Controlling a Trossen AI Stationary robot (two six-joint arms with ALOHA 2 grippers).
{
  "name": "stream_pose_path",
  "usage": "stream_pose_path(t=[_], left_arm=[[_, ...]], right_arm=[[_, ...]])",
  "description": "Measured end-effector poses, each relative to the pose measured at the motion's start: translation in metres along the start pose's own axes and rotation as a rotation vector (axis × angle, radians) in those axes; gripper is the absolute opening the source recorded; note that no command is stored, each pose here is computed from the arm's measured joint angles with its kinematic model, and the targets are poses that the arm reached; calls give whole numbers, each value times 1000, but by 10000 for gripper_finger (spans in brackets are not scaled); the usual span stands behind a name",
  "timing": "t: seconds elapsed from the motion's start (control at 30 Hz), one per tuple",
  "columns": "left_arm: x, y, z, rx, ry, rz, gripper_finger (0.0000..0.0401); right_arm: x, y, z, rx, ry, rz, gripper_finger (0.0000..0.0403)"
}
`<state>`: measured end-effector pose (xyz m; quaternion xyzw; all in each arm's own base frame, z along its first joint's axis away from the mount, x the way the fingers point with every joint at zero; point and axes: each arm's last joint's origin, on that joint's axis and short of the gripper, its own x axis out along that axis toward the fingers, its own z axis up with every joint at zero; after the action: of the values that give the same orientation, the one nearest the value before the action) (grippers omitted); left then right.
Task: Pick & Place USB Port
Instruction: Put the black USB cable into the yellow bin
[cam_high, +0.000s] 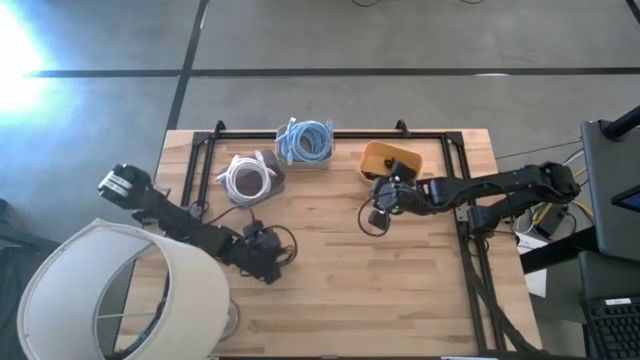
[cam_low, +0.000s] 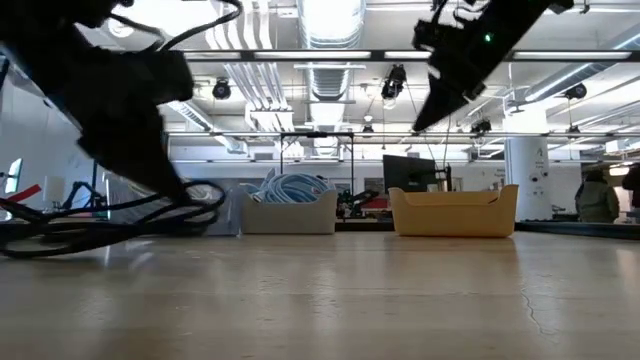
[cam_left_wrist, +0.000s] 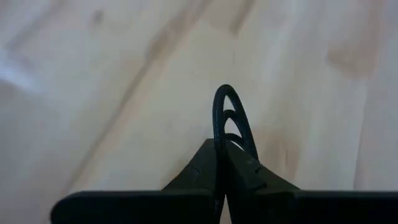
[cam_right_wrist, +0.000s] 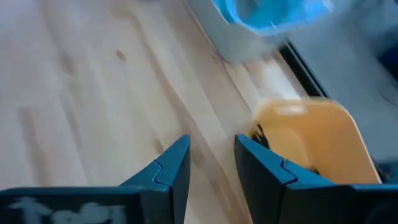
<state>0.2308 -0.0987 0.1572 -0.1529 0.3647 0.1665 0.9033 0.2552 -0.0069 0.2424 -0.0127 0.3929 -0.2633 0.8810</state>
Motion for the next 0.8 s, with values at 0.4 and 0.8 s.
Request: stream_pose_path(t=[0.4,0.8], left_arm=[[5,4,54,-125,-342,84,20],[-5,6,103,-36,-618,164,22]], right_arm=[[-8,12,15,-121,-358,412,101],[15,17,-20,109,-643,558,102]])
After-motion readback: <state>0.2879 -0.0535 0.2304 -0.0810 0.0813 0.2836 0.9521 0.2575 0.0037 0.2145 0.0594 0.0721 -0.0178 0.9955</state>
